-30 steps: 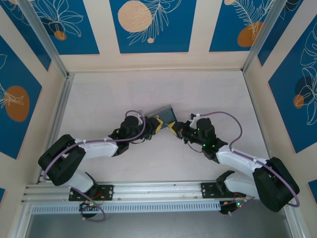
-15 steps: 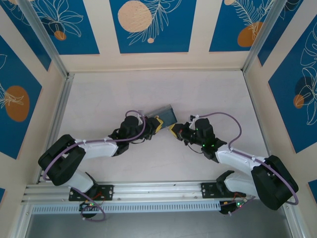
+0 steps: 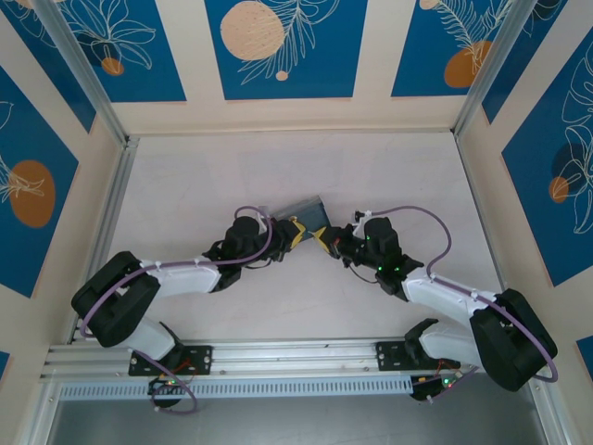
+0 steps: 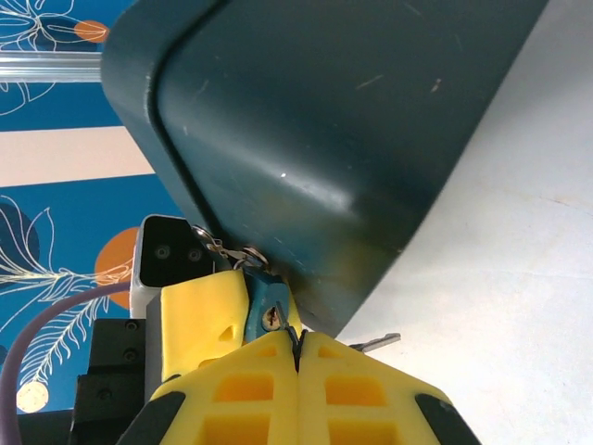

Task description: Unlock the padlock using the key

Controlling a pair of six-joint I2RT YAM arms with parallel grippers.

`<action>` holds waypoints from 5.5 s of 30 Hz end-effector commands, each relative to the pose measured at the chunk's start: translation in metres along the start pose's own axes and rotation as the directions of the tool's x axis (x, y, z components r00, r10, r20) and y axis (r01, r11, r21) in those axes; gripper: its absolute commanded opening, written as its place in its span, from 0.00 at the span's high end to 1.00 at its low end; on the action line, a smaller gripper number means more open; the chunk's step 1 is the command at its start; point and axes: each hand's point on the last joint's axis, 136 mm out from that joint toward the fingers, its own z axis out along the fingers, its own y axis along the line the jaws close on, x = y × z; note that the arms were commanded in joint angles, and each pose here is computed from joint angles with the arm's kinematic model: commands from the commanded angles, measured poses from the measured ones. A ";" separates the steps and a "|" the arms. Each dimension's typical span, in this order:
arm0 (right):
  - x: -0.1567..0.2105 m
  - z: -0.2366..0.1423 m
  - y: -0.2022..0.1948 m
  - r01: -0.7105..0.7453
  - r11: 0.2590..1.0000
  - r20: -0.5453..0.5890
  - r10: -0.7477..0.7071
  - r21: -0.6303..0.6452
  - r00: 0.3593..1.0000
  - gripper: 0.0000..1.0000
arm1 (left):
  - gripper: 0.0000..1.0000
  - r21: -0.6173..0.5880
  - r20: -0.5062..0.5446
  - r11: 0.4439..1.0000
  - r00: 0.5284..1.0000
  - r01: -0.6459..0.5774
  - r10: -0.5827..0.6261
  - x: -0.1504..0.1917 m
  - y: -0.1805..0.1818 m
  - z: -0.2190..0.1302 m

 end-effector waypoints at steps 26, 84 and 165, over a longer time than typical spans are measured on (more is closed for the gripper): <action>0.003 0.012 0.029 0.037 0.997 -0.016 -0.038 -0.065 0.999 1.00 | 1.00 0.087 0.010 0.995 0.999 -0.038 0.038 -0.002 -0.030 -0.005; 0.012 -0.022 0.005 0.072 0.996 -0.067 -0.075 -0.052 0.995 1.00 | 1.00 0.013 -0.107 0.997 0.992 -0.071 0.072 0.003 -0.009 -0.025; 0.046 0.011 0.033 -0.002 0.990 -0.087 -0.011 -0.143 0.996 1.00 | 1.00 0.058 -0.193 0.996 0.978 -0.068 0.078 0.014 -0.035 -0.042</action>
